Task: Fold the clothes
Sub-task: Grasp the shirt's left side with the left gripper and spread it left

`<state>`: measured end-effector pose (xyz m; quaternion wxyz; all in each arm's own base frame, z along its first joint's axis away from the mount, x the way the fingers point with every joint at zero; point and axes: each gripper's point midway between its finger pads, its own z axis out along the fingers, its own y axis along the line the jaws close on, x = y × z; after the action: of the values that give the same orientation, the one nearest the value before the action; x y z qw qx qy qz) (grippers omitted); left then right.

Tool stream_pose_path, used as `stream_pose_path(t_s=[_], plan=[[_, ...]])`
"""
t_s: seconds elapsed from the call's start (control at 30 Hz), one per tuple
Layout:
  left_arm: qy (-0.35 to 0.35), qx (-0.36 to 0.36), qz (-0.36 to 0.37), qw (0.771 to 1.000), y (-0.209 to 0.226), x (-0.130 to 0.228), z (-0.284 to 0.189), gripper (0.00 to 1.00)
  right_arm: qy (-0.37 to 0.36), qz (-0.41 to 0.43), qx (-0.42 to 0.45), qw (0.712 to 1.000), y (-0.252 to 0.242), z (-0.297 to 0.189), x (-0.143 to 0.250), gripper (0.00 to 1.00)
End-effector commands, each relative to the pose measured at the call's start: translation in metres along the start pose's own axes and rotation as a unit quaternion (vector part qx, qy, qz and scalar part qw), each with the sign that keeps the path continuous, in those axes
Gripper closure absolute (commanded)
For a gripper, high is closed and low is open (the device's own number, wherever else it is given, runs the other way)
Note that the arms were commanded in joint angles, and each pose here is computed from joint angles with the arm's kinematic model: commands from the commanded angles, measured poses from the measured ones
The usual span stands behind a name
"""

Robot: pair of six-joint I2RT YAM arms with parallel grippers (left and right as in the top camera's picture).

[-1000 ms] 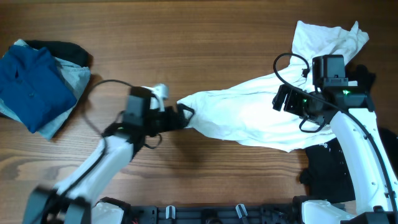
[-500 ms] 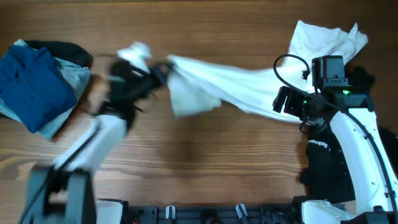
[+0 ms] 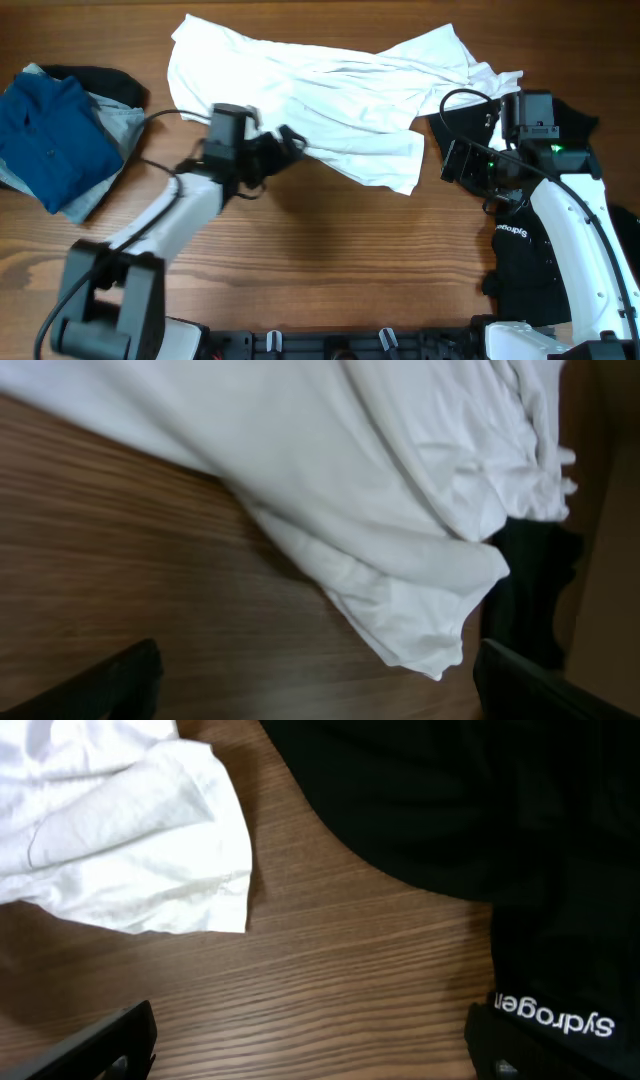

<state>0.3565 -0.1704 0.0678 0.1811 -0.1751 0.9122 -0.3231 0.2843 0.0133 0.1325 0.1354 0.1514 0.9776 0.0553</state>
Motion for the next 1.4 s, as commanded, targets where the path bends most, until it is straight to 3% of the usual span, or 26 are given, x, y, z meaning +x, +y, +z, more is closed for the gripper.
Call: stream_pose_path(t_s=[0.0, 0.07, 0.17, 0.27, 0.37, 0.53, 0.77, 0.87, 0.93, 1.0, 1.13, 1.23, 1.33, 1.37], plan=[[0.045, 0.030, 0.066, 0.996, -0.033, 0.050, 0.048, 0.00, 0.001, -0.002, 0.014, 1.000, -0.006, 0.002, 0.001, 0.00], [0.054, 0.054, 0.080, 0.994, -0.046, 0.070, 0.073, 0.00, 0.002, -0.002, 0.014, 1.000, -0.007, 0.002, 0.002, 0.00], [0.039, 0.032, 0.075, 0.996, -0.034, 0.075, 0.097, 0.14, 0.003, -0.003, 0.014, 1.000, -0.007, 0.002, 0.002, 0.00], [0.024, 0.004, 0.039, 0.999, -0.019, 0.070, 0.103, 0.12, 0.002, -0.002, 0.014, 1.000, -0.007, 0.002, 0.002, 0.00], [0.000, -0.010, 0.024, 1.000, -0.015, 0.062, 0.104, 0.20, 0.004, -0.002, 0.015, 1.000, -0.007, 0.002, 0.003, 0.00], [-0.012, -0.054, -0.037, 0.998, 0.003, 0.064, 0.104, 0.20, 0.003, -0.002, 0.012, 1.000, -0.006, 0.002, 0.002, 0.00], [-0.033, -0.098, -0.017, 0.995, 0.019, 0.079, 0.118, 0.48, 0.005, -0.002, 0.011, 1.000, -0.006, 0.002, 0.003, 0.00], [-0.038, -0.103, -0.016, 0.994, 0.021, 0.077, 0.118, 0.73, 0.005, -0.003, 0.011, 1.000, -0.006, 0.002, 0.003, 0.00], [-0.035, -0.108, -0.012, 0.993, 0.024, 0.079, 0.118, 0.96, 0.005, -0.004, 0.011, 1.000, -0.006, 0.002, 0.003, 0.00], [-0.031, -0.125, -0.017, 0.992, 0.032, 0.078, 0.113, 0.96, 0.004, -0.004, 0.011, 1.000, -0.006, 0.002, 0.003, 0.00], [0.001, -0.181, -0.007, 0.984, 0.051, 0.064, 0.061, 0.96, -0.008, -0.006, 0.032, 0.999, -0.013, 0.001, -0.002, 0.00], [-0.032, -0.291, -0.043, 0.955, 0.091, 0.037, -0.051, 0.96, -0.018, -0.007, 0.049, 0.999, -0.018, 0.002, -0.007, 0.01], [-0.094, -0.334, -0.096, 0.933, 0.117, 0.016, -0.121, 0.96, -0.004, -0.016, 0.051, 0.999, -0.018, 0.012, -0.008, 0.22], [-0.104, -0.339, -0.112, 0.929, 0.125, 0.012, -0.138, 0.96, 0.011, -0.017, 0.056, 0.998, -0.019, 0.020, -0.005, 0.33]])
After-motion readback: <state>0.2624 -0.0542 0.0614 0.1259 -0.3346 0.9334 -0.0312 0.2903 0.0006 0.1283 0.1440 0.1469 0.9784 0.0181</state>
